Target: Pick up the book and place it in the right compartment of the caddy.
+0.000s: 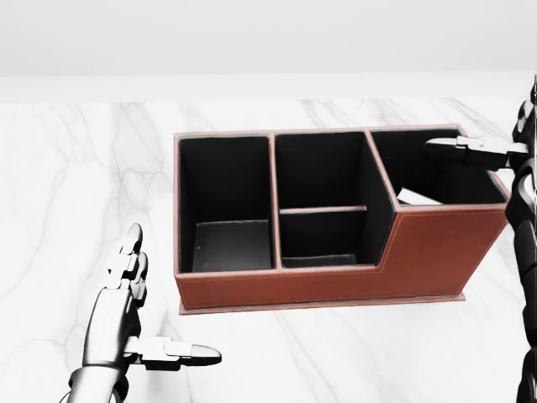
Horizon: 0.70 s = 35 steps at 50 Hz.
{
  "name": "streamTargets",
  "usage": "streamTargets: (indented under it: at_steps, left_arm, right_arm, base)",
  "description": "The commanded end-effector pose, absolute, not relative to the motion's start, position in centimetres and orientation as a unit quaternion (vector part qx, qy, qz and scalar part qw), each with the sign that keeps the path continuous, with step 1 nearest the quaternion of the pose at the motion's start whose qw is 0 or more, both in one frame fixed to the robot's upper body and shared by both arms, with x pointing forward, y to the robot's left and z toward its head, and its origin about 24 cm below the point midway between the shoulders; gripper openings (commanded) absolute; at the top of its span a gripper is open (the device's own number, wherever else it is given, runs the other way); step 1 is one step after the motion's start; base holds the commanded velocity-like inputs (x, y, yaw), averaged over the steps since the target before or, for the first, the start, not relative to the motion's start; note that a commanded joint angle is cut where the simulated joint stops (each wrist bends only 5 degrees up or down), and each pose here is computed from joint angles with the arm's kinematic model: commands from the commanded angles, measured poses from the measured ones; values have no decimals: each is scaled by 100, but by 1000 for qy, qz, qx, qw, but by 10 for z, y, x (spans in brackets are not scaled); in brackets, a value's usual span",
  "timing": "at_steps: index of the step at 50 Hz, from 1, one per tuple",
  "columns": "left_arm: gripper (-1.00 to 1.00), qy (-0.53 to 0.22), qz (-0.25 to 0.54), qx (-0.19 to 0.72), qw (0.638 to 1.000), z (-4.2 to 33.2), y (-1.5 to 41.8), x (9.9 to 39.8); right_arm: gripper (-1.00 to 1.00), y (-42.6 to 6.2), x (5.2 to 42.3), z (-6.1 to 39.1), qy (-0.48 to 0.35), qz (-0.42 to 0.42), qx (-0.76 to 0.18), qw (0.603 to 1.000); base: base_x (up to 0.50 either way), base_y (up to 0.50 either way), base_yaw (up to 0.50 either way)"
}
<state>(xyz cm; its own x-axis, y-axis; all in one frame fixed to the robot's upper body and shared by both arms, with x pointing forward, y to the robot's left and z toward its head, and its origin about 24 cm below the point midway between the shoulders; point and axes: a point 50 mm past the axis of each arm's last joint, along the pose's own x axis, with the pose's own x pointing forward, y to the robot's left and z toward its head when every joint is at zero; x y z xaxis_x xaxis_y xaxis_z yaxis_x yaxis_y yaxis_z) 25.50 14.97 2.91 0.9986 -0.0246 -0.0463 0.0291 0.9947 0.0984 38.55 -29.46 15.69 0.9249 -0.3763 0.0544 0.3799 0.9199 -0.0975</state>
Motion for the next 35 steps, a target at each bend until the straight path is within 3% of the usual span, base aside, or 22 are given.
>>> streamTargets:
  at_steps: [1, 7, 13, 28, 35]
  left_arm:
    - [100, 23, -13, 52, 998, 25, 149, 256]
    - [100, 22, -13, 51, 998, 25, 149, 256]
    - [100, 22, -13, 52, 998, 25, 149, 256]
    - [100, 23, -12, 52, 998, 25, 150, 256]
    - [100, 24, -11, 52, 998, 24, 150, 257]
  right_arm:
    - [100, -299, 369, 243, -157, -188, -37, 969]
    - [100, -296, 319, 327, -353, -171, -16, 920]
    - [100, -289, 280, 361, -449, -156, -3, 880]
    - [100, -275, 174, 396, -606, -96, 65, 787]
    - [100, -268, 139, 400, -609, -58, 110, 783]
  base:
    - [0, 0, 0]
    - [0, 0, 0]
    - [0, 0, 0]
    - [0, 0, 0]
    - [0, 0, 0]
